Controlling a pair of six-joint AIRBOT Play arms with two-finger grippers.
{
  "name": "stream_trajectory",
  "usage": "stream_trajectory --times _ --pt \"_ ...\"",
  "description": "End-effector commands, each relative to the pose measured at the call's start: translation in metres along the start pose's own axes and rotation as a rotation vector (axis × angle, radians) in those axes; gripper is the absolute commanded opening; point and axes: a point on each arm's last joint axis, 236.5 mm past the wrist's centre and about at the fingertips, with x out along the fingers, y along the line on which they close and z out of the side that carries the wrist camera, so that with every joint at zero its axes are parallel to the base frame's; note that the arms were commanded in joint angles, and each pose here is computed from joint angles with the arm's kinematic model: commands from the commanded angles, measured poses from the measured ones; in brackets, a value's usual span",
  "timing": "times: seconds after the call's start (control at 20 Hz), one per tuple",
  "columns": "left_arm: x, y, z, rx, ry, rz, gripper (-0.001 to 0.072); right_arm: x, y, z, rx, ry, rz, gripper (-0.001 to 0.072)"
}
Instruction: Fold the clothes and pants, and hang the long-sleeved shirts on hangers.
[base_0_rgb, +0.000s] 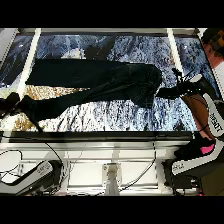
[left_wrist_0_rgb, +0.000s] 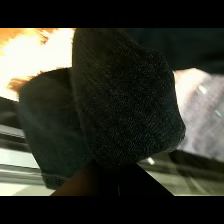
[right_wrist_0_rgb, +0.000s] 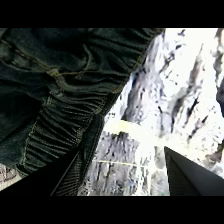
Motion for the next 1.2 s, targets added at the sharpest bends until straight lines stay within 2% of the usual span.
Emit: stream_trajectory --times 0.0,0.1,0.35,0.4,0.45,0.5,0.65,0.7,0.8,0.9,0.95,1.0,1.1,1.15 --pt "-0.003 -0.043 0.02 -0.006 -0.032 -0.313 0.0019 0.0 0.0 0.0 -0.001 0.002 -0.001 0.055" --pt "-0.025 -0.025 0.07 -0.102 -0.261 -0.347 0.002 0.0 0.0 0.0 -0.001 0.002 -0.001 0.0549" --pt "-0.056 0.055 0.139 -0.274 -0.605 -0.225 0.0026 0.0 0.0 0.001 -0.001 -0.003 -0.003 0.055" --pt "-0.053 0.074 0.148 -0.297 -0.64 -0.178 0.0164 0.0 0.0 0.001 0.0 -0.006 -0.003 0.055" --pt "-0.044 0.089 0.151 -0.31 -0.634 -0.142 0.0484 0.0 0.0 0.002 0.001 -0.007 -0.001 0.055" --pt "-0.033 0.101 0.154 -0.329 -0.62 -0.123 0.0704 0.0 0.0 0.001 0.002 -0.006 -0.001 0.055" --pt "-0.008 0.124 0.158 -0.352 -0.578 -0.114 0.0695 0.0 0.005 -0.006 0.009 0.027 0.019 0.055" --pt "-0.004 0.126 0.157 -0.3 -0.569 -0.098 0.0694 0.0 0.008 -0.011 0.008 0.049 0.031 0.055" --pt "-0.006 0.128 0.152 -0.104 -0.561 -0.029 0.0619 -0.002 0.015 -0.022 0.008 0.095 0.06 0.055" --pt "-0.01 0.12 0.144 0.095 -0.542 0.018 0.0619 -0.003 0.021 -0.032 0.008 0.138 0.086 0.055" --pt "-0.012 0.123 0.139 0.143 -0.523 0.061 0.062 -0.004 0.024 -0.037 0.008 0.158 0.098 0.055" --pt "-0.013 0.133 0.132 0.166 -0.495 0.118 0.0623 -0.005 0.026 -0.041 0.009 0.175 0.108 0.055" --pt "-0.006 0.157 0.106 0.152 -0.371 0.217 0.0692 -0.007 0.032 -0.049 0.012 0.21 0.131 0.055" --pt "0.003 0.164 0.085 0.189 -0.268 0.237 0.07 -0.008 0.034 -0.051 0.012 0.222 0.14 0.055"
